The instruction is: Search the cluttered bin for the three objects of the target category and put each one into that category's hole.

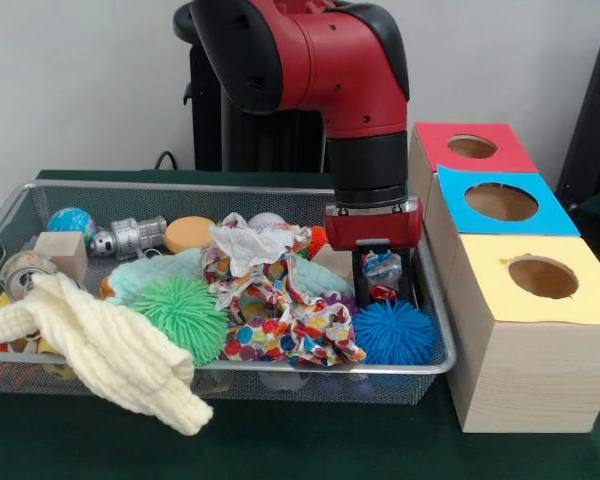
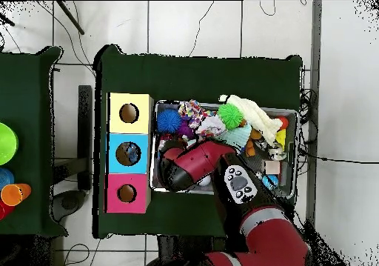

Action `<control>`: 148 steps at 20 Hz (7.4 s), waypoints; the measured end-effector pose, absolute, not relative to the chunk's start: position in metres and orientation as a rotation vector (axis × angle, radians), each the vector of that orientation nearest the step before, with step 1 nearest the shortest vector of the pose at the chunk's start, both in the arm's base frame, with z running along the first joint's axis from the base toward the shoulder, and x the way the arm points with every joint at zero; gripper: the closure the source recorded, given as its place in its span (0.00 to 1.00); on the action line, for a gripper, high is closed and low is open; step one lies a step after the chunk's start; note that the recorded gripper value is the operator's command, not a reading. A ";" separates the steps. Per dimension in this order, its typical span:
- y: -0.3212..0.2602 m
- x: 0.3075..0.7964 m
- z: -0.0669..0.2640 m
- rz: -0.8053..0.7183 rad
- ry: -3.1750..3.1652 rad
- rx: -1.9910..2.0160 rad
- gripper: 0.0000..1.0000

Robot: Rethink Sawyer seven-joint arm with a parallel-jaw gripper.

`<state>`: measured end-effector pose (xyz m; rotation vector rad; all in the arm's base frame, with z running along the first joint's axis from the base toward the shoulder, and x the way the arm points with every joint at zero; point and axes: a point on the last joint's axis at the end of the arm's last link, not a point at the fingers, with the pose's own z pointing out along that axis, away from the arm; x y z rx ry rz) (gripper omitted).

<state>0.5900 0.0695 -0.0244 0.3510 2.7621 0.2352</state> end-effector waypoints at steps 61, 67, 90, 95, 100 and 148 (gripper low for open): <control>0.092 0.556 0.017 0.032 2.872 0.244 0.00; 0.089 0.546 0.009 -0.001 2.892 0.239 0.00; 0.084 0.533 0.000 -0.031 2.920 0.241 0.00; 0.072 0.523 0.003 -0.011 2.937 0.284 0.00; 0.063 0.516 0.005 -0.009 2.947 0.310 0.00; 0.092 0.471 -0.042 -0.027 2.993 0.188 0.00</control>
